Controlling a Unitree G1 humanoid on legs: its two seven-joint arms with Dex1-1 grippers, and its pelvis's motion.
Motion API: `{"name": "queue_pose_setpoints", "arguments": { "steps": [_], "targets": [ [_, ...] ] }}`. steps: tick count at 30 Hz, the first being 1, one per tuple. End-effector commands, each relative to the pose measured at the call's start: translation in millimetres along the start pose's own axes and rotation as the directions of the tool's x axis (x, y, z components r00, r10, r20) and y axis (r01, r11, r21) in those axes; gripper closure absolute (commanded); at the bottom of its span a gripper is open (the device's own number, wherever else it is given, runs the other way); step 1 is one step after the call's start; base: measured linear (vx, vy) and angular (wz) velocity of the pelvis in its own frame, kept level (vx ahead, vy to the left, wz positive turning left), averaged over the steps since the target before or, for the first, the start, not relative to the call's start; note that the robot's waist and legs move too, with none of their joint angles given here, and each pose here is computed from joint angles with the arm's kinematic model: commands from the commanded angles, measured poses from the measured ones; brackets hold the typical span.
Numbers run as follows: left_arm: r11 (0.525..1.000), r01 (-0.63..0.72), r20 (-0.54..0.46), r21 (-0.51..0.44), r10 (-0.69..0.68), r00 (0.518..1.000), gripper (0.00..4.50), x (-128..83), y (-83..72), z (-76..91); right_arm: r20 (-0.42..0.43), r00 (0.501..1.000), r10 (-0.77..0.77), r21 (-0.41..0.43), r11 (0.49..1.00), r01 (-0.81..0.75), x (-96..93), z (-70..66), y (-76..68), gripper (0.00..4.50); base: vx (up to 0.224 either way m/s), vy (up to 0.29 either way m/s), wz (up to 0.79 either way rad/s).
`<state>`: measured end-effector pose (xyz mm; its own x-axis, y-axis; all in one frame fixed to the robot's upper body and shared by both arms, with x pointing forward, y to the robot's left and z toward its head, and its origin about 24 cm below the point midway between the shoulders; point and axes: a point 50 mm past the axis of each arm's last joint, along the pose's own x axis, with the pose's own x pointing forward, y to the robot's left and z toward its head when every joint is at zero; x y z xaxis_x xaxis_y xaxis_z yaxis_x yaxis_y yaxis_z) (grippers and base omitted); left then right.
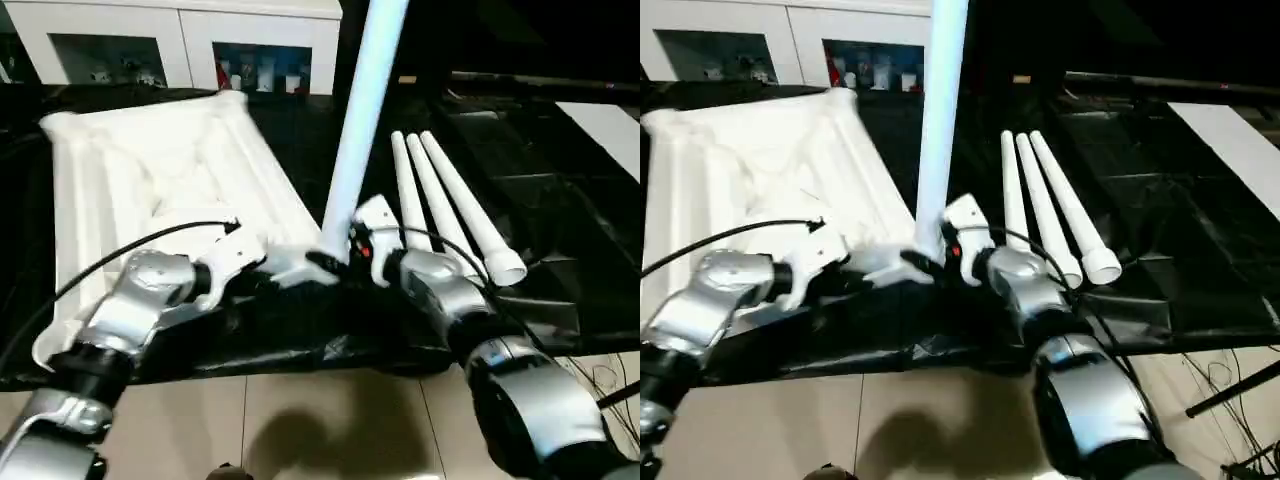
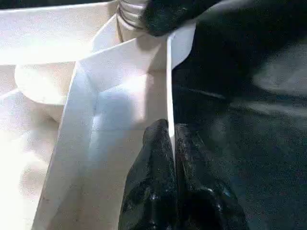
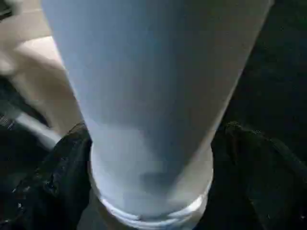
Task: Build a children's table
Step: Rotate leg to tighten
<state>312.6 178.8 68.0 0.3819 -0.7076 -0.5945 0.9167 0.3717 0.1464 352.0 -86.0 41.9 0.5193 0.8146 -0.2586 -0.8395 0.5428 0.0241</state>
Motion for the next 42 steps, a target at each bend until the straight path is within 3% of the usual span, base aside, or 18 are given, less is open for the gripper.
{"name": "queue_pose_setpoints", "arguments": {
  "steps": [1,7,12,14,22,27,29,31,34,35,36,39,42],
  "targets": [
    [0.997,0.073,0.059,0.039,-0.075,0.995,4.5,4,-8.2,10.5,-0.003,0.999,0.032,-0.036,0.999,-0.032,-6.9,1.3,-3.3,0.22,0.0,0.0,0.0],
    [0.993,0.102,0.072,0.055,-0.106,0.992,4.5,1,-10.3,10.5,-0.004,0.993,0.116,-0.039,0.992,-0.116,-8.1,0.8,1.3,0.22,0.0,0.0,0.0],
    [0.992,0.116,0.072,0.059,-0.12,0.99,4.5,0,-12.4,9.2,0.021,0.987,0.157,-0.031,0.987,-0.156,-8.4,1.3,4.1,0.54,0.0,0.0,0.0],
    [0.991,0.125,0.072,0.058,-0.129,0.989,4.5,-1,-13.4,8.8,0.025,0.985,0.17,-0.031,0.985,-0.17,-9.0,0.4,5.1,0.89,0.0,0.0,0.0],
    [0.989,0.138,0.07,0.049,-0.141,0.988,4.5,-1,-14.8,6.8,-0.008,0.983,0.182,-0.025,0.983,-0.182,-9.2,-8.9,9.2,1.48,0.0,0.0,0.0],
    [0.994,0.104,0.046,0.016,-0.105,0.993,4.5,1,-11.9,2.9,-0.013,1.0,0.01,0.028,1.0,-0.01,-3.6,-17.3,6.5,1.71,0.0,0.0,0.0],
    [0.999,0.0,0.016,-0.034,0.001,1.0,4.5,7,-3.0,-0.2,-0.027,0.987,-0.159,0.125,0.979,0.162,3.7,-22.2,4.6,1.73,0.0,0.0,0.0],
    [0.999,-0.02,0.013,-0.044,0.021,1.0,4.5,8,-1.2,-0.3,-0.032,0.981,-0.19,0.148,0.97,0.192,5.3,-23.0,4.5,1.73,0.0,0.0,0.0],
    [0.975,-0.183,0.002,-0.128,0.184,0.983,4.5,20,11.9,4.7,-0.098,0.933,-0.346,0.234,0.903,0.36,17.3,-27.0,8.5,1.74,0.0,0.0,0.0],
    [0.928,-0.313,-0.024,-0.201,0.314,0.949,4.5,30,20.4,10.0,-0.146,0.893,-0.425,0.283,0.847,0.45,27.3,-28.2,15.3,1.74,0.0,0.0,0.0],
    [0.91,-0.352,-0.035,-0.221,0.354,0.935,4.5,33,22.7,11.8,-0.16,0.882,-0.444,0.297,0.83,0.472,30.6,-28.1,18.0,1.74,0.0,0.0,0.0],
    [0.878,-0.409,-0.022,-0.249,0.417,0.908,4.5,45,24.2,22.9,-0.186,0.862,-0.472,0.339,0.793,0.507,42.9,-23.8,28.5,1.74,0.0,0.0,0.0],
    [0.877,-0.415,-0.008,-0.245,0.426,0.905,4.5,50,22.6,28.6,-0.181,0.862,-0.473,0.342,0.792,0.506,48.9,-19.3,33.3,1.74,0.0,0.0,0.0]
  ]
}}
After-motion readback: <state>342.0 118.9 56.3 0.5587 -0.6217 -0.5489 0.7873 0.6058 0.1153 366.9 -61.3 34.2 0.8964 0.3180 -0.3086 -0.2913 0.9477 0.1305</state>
